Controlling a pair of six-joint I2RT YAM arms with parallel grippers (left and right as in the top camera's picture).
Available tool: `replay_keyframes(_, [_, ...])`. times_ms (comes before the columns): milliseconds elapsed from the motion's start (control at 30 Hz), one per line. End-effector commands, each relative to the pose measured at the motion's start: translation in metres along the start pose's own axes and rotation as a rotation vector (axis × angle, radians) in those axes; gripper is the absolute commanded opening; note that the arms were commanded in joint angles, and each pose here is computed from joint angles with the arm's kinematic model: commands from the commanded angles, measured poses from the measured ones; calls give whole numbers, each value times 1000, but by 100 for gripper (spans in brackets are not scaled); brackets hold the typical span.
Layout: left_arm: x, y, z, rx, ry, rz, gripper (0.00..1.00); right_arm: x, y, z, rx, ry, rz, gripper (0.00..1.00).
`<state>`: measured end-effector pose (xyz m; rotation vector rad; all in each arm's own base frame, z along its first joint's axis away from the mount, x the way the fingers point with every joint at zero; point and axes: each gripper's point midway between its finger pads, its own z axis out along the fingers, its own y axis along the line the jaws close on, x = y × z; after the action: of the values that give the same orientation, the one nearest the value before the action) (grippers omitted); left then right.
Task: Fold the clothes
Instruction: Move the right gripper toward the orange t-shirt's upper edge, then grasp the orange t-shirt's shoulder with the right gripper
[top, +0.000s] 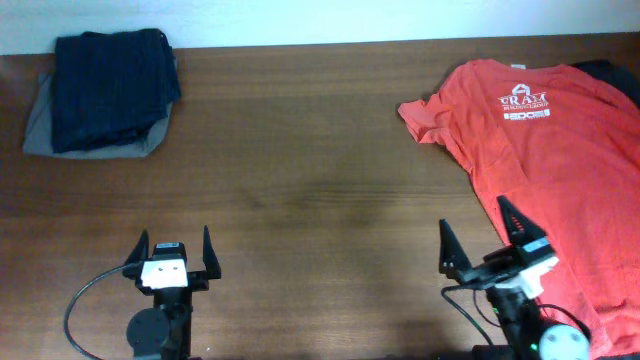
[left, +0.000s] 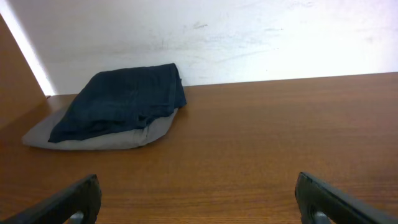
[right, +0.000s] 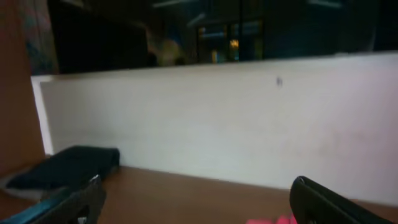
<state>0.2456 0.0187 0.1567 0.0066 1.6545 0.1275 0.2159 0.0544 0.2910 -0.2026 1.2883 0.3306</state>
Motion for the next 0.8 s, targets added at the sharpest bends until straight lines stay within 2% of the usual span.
replay_keyframes(0, [1, 3, 0, -16, -1, 12, 99, -35, 5, 10, -20, 11, -15, 99])
replay_keyframes(133, [1, 3, 0, -16, -1, 12, 99, -46, -5, 40, -9, 135, -36, 99])
replay_keyframes(333, [1, 3, 0, -16, -1, 12, 99, -26, -34, 108, 14, 491, 56, 99])
replay_keyframes(567, [1, 3, 0, -16, -1, 12, 99, 45, -54, 165, -64, 1049, 66, 99])
replay_keyframes(767, [1, 3, 0, -16, -1, 12, 99, 120, -94, 191, 47, 1341, 46, 98])
